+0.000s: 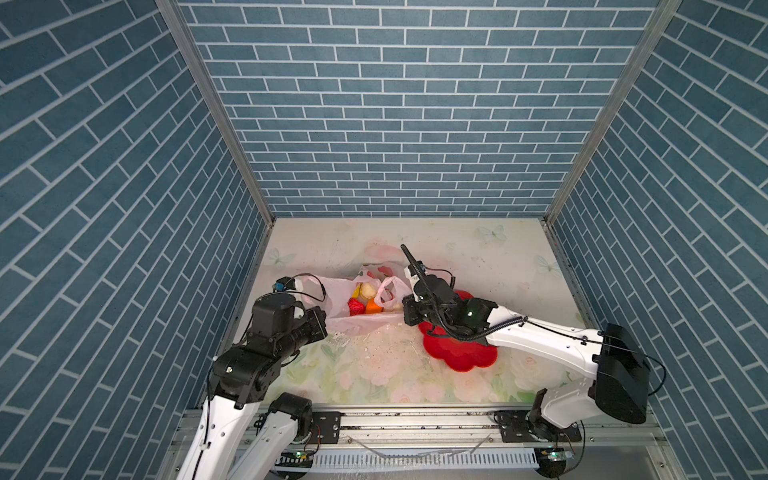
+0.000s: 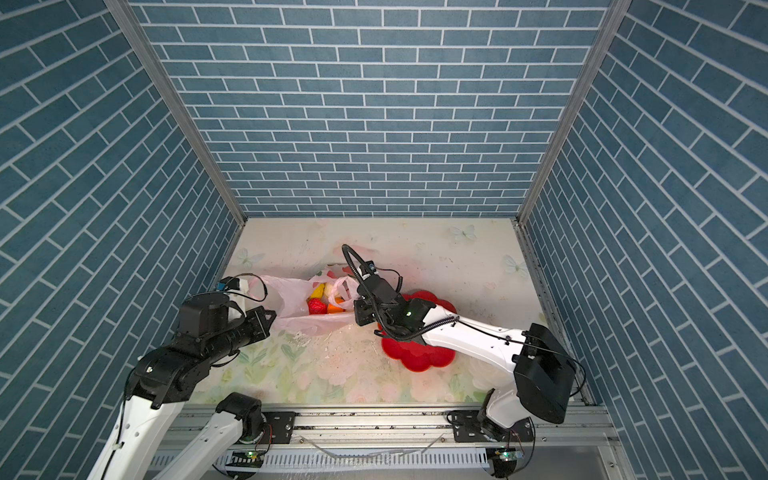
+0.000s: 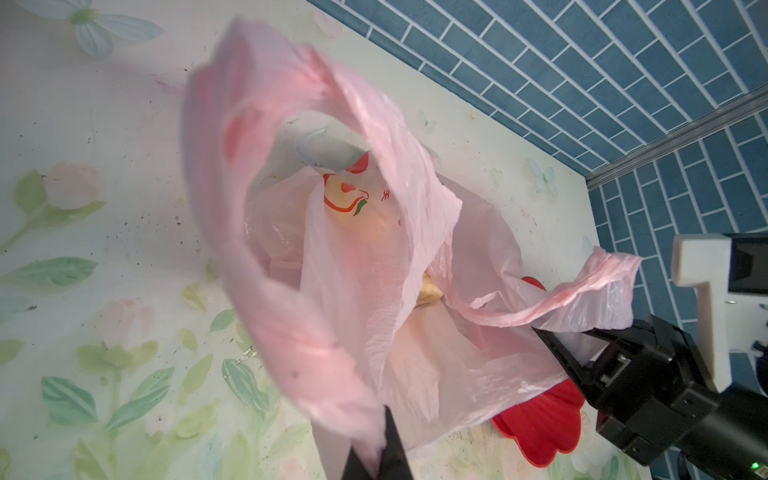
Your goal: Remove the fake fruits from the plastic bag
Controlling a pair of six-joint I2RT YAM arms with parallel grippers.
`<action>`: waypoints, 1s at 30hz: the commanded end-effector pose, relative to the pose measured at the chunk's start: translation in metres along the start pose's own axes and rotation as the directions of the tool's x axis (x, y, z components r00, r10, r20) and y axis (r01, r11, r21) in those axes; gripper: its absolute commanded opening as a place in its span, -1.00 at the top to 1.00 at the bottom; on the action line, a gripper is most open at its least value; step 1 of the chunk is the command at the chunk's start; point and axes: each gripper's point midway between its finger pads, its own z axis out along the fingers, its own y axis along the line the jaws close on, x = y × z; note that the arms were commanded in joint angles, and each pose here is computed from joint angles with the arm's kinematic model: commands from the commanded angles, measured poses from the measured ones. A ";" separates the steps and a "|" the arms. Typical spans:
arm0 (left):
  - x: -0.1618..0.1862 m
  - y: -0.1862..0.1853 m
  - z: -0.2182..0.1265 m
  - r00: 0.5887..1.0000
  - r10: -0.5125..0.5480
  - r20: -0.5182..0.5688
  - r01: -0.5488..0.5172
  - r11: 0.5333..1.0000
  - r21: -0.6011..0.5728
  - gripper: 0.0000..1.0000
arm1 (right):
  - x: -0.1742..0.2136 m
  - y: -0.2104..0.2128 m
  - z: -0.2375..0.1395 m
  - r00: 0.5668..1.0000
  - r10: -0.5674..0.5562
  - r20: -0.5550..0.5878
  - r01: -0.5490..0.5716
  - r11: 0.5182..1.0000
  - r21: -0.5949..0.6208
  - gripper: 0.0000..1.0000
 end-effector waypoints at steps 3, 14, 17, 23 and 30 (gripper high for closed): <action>0.005 0.009 0.035 0.999 0.005 -0.032 -0.007 0.999 -0.035 1.00 | -0.007 -0.033 0.016 0.996 0.094 -0.009 -0.092 0.990 0.107 0.73; 0.027 0.053 0.078 0.986 -0.112 -0.122 0.076 0.961 -0.268 1.00 | 0.001 -0.061 0.041 0.979 0.157 -0.128 -0.134 0.976 0.169 0.52; 0.031 0.066 0.082 0.982 -0.151 -0.116 0.105 0.938 -0.330 0.90 | 0.003 -0.060 0.044 0.976 0.163 -0.148 -0.138 0.977 0.163 0.52; 0.033 0.064 0.088 0.974 -0.198 -0.110 0.154 0.935 -0.319 0.46 | 0.001 -0.055 0.050 0.974 0.158 -0.162 -0.136 0.981 0.141 0.70; 0.027 0.054 0.084 0.974 -0.200 -0.105 0.165 0.947 -0.277 0.10 | -0.003 -0.046 0.058 0.975 0.147 -0.169 -0.131 0.986 0.101 0.81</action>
